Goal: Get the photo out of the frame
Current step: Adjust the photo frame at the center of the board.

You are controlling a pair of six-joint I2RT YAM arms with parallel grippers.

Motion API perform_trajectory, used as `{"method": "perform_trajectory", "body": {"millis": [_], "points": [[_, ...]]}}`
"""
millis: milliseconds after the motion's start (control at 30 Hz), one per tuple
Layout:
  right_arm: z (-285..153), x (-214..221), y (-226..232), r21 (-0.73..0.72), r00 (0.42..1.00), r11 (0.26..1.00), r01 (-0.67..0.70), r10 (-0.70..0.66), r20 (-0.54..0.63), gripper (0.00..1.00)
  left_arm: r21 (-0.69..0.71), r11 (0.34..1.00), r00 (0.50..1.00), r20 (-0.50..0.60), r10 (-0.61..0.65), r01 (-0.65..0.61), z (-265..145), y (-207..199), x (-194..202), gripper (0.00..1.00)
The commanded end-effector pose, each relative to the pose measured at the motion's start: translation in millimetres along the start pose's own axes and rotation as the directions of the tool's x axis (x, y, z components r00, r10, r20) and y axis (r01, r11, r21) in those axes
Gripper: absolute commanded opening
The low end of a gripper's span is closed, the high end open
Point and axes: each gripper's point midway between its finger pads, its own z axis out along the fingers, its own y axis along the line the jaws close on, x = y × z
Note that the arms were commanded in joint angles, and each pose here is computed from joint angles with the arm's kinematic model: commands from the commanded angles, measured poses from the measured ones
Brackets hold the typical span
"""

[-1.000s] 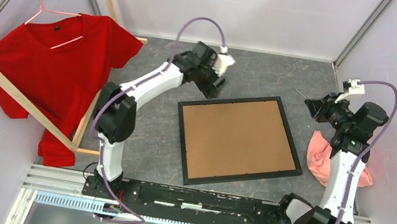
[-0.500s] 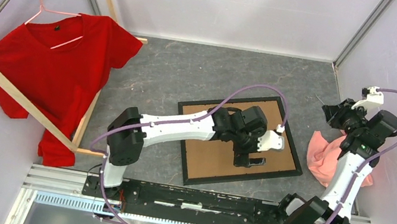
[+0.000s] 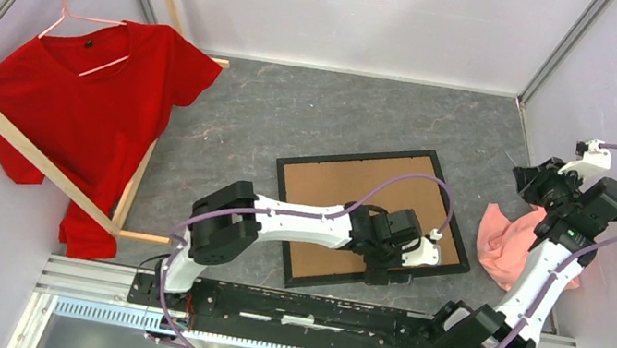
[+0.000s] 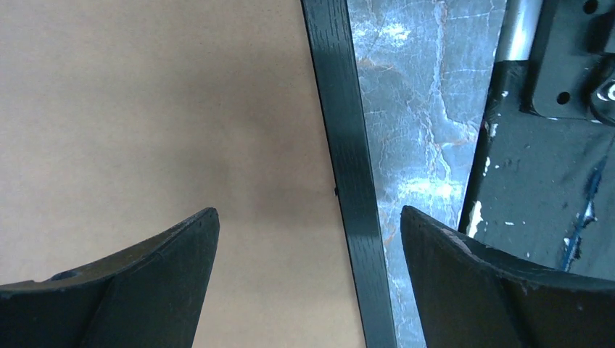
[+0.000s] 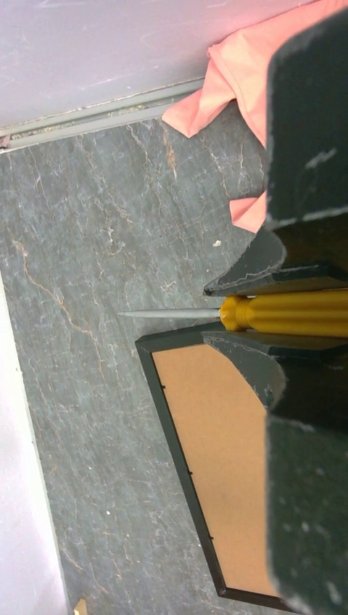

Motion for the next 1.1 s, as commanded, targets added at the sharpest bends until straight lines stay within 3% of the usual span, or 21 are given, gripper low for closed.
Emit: {"method": "perform_trajectory", "body": {"millis": [0, 267, 567, 767, 933, 1067], "points": [[-7.9, -31.2, -2.0, 0.029, 0.996, 0.998, 0.048, -0.049, 0.068, 0.0, -0.029, 0.998, 0.997, 0.055, -0.052, 0.053, 11.6, -1.0, -21.0, 1.0], [-9.6, -33.0, 1.9, 0.009, 0.996, 0.999, 0.049, -0.05, 0.075, 0.0, -0.19, 0.975, 0.993, 0.042, -0.107, 0.113, 40.3, 20.9, -11.5, 1.0], [-10.0, -33.4, 5.1, -0.008, 0.996, 0.999, 0.045, -0.045, 0.08, 0.0, -0.451, 0.85, 0.962, 0.111, -0.25, 0.273, 56.0, 89.5, -23.3, 1.0], [-9.7, -32.8, 6.6, -0.014, 0.995, 0.999, 0.044, -0.042, 0.085, 0.0, -0.47, 0.726, 0.863, 0.213, -0.458, 0.502, 52.6, 172.7, -19.3, 1.0], [-8.8, -31.6, 7.1, -0.022, 0.995, 0.999, 0.036, -0.034, 0.091, 0.0, -0.444, 0.621, 0.763, 0.335, -0.553, 0.645, 35.6, 238.1, -23.8, 1.0], [-7.5, -29.9, 7.7, -0.031, 0.996, 0.999, 0.03, -0.027, 0.088, 0.0, -0.341, 0.619, 0.703, 0.429, -0.567, 0.708, 7.3, 271.1, -51.8, 1.0]]}}
